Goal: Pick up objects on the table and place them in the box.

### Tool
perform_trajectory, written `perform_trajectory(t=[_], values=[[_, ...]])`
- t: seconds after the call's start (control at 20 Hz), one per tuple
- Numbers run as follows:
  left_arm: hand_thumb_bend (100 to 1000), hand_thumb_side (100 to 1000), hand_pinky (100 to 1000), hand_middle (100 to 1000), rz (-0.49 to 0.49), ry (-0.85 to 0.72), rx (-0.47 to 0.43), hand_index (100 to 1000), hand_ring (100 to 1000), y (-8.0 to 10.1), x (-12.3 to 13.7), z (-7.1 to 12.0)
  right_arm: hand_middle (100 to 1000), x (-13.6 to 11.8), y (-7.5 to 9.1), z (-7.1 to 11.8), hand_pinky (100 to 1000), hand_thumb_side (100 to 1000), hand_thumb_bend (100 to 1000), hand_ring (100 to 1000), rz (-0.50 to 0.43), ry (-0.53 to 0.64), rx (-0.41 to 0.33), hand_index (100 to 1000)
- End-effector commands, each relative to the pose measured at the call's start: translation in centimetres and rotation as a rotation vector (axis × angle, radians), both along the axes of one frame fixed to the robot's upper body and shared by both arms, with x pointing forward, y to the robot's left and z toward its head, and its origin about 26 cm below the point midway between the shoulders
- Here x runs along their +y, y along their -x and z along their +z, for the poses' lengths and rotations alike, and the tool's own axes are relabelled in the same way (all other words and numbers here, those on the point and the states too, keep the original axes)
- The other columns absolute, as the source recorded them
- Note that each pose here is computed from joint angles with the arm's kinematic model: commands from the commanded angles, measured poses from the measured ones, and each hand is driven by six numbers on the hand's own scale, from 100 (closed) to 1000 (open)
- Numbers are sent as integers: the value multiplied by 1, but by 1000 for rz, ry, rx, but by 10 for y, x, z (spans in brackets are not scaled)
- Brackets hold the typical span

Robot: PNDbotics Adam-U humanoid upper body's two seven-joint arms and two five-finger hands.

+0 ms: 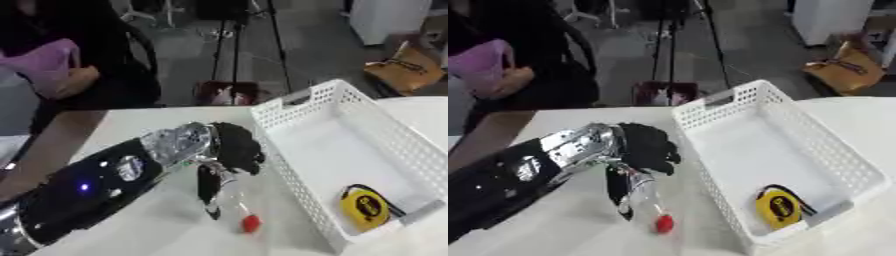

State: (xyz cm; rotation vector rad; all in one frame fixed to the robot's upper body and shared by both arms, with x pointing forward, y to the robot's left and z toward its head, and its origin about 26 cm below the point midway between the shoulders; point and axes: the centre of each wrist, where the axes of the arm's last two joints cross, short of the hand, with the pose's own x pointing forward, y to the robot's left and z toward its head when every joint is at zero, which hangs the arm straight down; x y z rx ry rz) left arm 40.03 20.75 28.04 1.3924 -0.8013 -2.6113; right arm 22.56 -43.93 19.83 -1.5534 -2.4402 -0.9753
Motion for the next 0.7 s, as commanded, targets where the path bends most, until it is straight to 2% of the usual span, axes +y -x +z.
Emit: perform_trajectory(t=[0.05, 0.6, 0.7], values=[[755, 673, 905, 905, 25, -296, 116, 882, 964, -2, 2, 8, 536, -2, 4, 10, 721, 566, 100, 528, -17, 36, -45, 650], [740, 680, 899, 891, 53, -295, 147, 869, 955, -13, 9, -1, 536, -1, 3, 12, 721, 556, 100, 527, -22, 31, -61, 649], [762, 692, 898, 887, 69, -307, 155, 867, 953, -17, 14, -4, 536, -1, 3, 13, 721, 551, 100, 527, -23, 30, -66, 648]])
